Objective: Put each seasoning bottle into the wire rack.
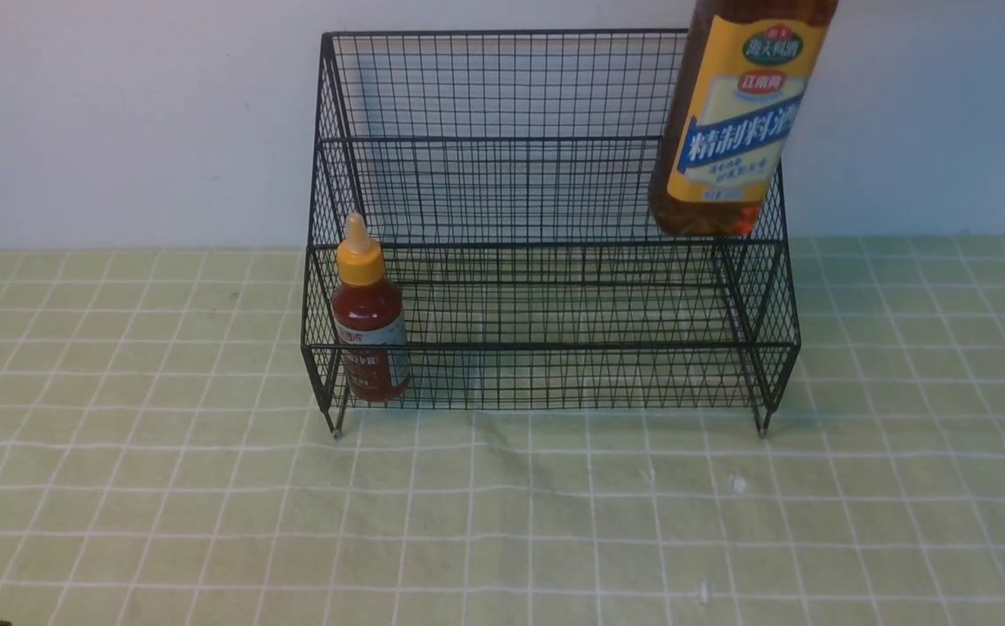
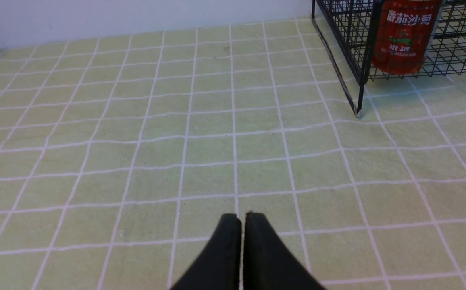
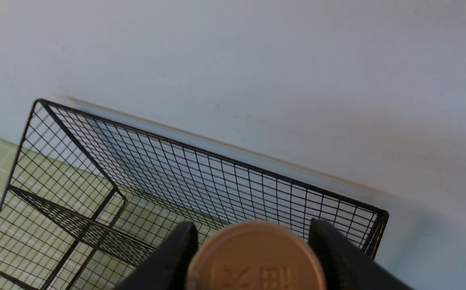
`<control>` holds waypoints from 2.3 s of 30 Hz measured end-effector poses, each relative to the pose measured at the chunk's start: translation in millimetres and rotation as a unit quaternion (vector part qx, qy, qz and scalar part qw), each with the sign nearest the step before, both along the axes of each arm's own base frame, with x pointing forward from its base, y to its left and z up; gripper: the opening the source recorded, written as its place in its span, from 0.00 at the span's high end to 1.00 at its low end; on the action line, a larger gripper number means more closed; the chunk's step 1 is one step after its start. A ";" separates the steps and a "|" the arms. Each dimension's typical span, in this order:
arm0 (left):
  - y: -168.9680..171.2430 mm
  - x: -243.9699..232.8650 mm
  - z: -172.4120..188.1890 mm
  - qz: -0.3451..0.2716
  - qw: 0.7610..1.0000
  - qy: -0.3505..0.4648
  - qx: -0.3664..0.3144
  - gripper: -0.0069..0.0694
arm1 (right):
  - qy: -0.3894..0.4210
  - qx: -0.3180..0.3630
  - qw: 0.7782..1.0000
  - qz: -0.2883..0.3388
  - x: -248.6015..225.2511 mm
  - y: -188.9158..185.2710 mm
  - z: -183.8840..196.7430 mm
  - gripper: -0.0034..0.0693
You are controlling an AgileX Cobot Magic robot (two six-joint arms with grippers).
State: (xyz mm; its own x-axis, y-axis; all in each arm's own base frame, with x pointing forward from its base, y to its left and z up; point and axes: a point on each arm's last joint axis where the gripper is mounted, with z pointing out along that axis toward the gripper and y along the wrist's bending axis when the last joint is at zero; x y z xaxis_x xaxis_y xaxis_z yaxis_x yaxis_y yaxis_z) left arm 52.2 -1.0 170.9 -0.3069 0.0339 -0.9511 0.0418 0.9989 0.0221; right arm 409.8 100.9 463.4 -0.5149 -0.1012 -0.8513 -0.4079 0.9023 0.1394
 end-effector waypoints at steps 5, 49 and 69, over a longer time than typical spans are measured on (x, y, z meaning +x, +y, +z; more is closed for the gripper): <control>0.0 0.0 0.0 0.000 1.000 0.000 0.000 0.92 | 0.029 -0.019 0.999 -0.007 3.7 -1.7 -10.9 0.50; 0.0 0.0 0.0 0.000 1.000 0.000 0.000 0.92 | -0.063 -0.063 0.993 -0.077 -97.6 2.7 77.1 0.48; 0.0 0.0 0.0 0.000 1.000 0.000 0.000 0.92 | -0.240 0.042 0.966 -0.086 -375.7 -93.0 -47.2 0.97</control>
State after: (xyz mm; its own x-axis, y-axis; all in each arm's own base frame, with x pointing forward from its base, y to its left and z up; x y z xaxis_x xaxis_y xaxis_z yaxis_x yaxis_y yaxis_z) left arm 52.2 -1.0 170.9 -0.3067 0.0339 -0.9512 0.0418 0.9989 0.0221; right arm 34.1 7.9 416.2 -0.0618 0.0309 -0.9976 -0.2895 0.9560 0.0475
